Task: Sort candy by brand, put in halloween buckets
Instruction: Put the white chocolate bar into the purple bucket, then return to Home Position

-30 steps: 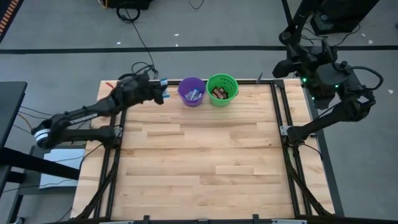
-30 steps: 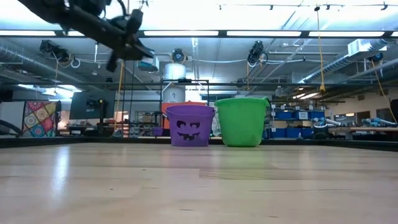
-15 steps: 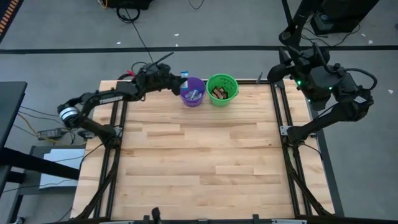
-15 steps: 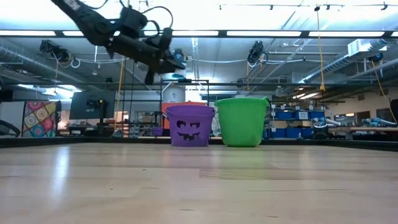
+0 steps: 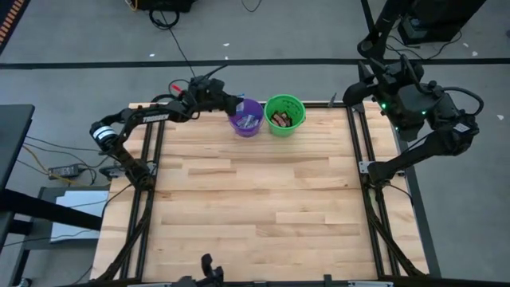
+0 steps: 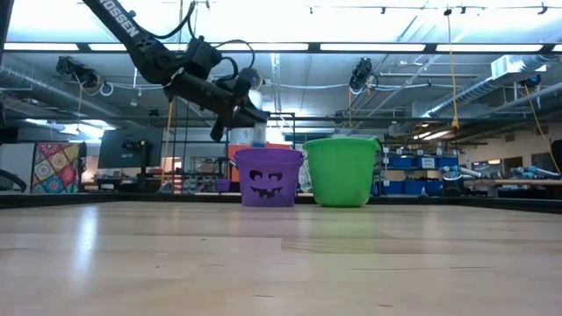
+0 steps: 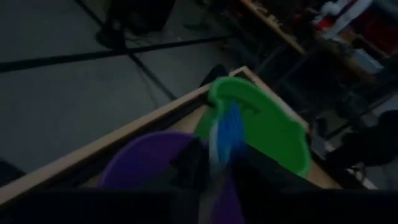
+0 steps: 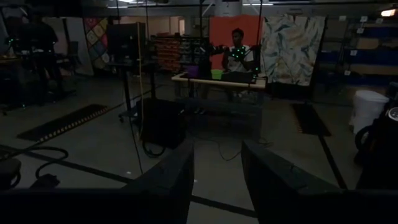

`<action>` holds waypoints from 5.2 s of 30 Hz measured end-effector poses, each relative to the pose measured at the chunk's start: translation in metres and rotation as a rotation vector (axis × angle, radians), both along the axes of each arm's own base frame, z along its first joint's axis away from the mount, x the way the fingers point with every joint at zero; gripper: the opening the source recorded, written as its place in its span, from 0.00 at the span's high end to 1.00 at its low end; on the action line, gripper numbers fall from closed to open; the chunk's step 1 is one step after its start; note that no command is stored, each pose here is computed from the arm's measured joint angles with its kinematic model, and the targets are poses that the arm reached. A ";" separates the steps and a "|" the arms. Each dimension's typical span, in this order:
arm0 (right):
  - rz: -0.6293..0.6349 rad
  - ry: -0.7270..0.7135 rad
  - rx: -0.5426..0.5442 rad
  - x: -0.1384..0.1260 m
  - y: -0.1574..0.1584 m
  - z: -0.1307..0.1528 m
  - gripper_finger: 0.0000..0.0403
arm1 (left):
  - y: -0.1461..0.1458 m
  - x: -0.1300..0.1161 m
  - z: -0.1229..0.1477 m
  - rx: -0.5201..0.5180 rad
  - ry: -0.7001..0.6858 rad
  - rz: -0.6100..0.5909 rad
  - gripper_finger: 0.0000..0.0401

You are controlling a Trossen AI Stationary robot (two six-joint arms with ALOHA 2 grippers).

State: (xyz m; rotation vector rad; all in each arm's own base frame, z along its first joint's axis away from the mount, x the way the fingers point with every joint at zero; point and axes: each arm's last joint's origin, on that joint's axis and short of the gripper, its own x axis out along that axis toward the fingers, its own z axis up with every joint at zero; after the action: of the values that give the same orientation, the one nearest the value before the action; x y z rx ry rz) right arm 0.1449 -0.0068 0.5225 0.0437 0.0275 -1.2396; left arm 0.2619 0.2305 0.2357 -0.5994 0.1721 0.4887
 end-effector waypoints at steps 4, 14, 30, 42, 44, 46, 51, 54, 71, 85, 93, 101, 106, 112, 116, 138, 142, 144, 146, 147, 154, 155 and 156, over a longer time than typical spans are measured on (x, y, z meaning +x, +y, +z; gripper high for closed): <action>0.001 0.010 -0.004 0.000 0.000 0.000 0.64 | 0.000 0.000 0.004 -0.017 -0.049 -0.060 0.67; 0.080 0.028 0.009 0.002 0.001 -0.001 0.64 | -0.009 0.000 0.030 -0.051 -0.239 -0.249 0.53; 0.396 -0.020 0.046 -0.040 0.009 0.007 0.64 | -0.129 -0.053 0.126 0.195 -0.201 -0.186 0.53; 0.735 0.062 0.087 -0.058 0.016 -0.004 0.64 | -0.209 -0.099 0.137 0.139 -0.119 -0.055 0.53; 0.761 0.002 0.096 -0.058 0.018 -0.005 0.64 | -0.217 -0.099 0.132 0.137 -0.128 -0.063 0.53; 0.775 -0.066 0.092 -0.056 0.019 -0.007 0.64 | -0.223 -0.094 0.124 0.121 -0.174 -0.065 0.53; 0.766 -0.183 0.050 -0.050 0.022 -0.023 0.64 | -0.232 -0.085 0.097 0.065 -0.269 -0.092 0.53; 0.760 -0.207 0.014 -0.048 0.022 -0.039 0.64 | -0.235 -0.088 0.079 0.037 -0.245 -0.103 0.53; 0.856 -0.402 0.078 -0.080 0.011 -0.149 0.64 | -0.229 -0.166 0.061 -0.014 -0.187 -0.086 0.53; 1.052 -0.606 0.205 -0.085 0.014 -0.257 0.64 | -0.227 -0.171 0.044 -0.037 -0.022 -0.033 0.53; 1.172 -0.575 0.238 -0.071 0.023 -0.285 0.64 | -0.228 -0.165 0.021 -0.053 0.032 -0.028 0.53; 1.327 -0.611 0.305 -0.062 0.031 -0.309 0.70 | -0.233 -0.145 -0.033 -0.157 -0.090 -0.096 0.53; 1.343 -0.653 0.316 -0.057 0.033 -0.326 0.74 | -0.232 -0.145 -0.051 -0.129 -0.033 -0.094 0.53; 1.190 -0.521 0.331 -0.054 0.031 -0.340 0.74 | -0.234 -0.148 -0.088 -0.127 0.060 -0.167 0.53; 1.179 -0.463 0.323 -0.053 0.031 -0.345 0.74 | -0.235 -0.145 -0.098 -0.080 -0.012 -0.227 0.53; 1.064 -0.457 0.330 -0.053 0.028 -0.348 0.86 | -0.236 -0.143 -0.090 0.162 -0.023 -0.299 0.73; 1.059 -0.443 0.311 -0.053 0.028 -0.348 0.90 | -0.235 -0.142 -0.085 0.179 -0.074 -0.277 0.73; 1.078 -0.434 0.305 -0.053 0.028 -0.348 0.92 | -0.235 -0.141 -0.084 0.180 -0.088 -0.268 0.73; 1.095 -0.427 0.283 -0.053 0.028 -0.347 0.94 | -0.235 -0.141 -0.081 0.184 -0.112 -0.256 0.73; 1.108 -0.420 0.265 -0.053 0.029 -0.346 0.95 | -0.235 -0.141 -0.080 0.189 -0.126 -0.251 0.73; 1.175 -0.337 0.121 -0.053 0.030 -0.343 0.97 | -0.235 -0.140 -0.073 0.292 -0.163 -0.259 0.73; 1.177 -0.325 0.107 -0.053 0.030 -0.343 0.96 | -0.235 -0.140 -0.072 0.308 -0.163 -0.261 0.73; 1.184 -0.312 0.094 -0.053 0.031 -0.343 0.96 | -0.235 -0.140 -0.072 0.320 -0.166 -0.267 0.73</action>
State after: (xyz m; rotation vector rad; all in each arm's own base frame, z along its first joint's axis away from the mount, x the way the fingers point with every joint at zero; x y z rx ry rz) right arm 0.0918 0.0237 0.1791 0.2618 -0.1434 -0.0387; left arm 0.1216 -0.0044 0.1639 -0.2952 0.0129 0.1997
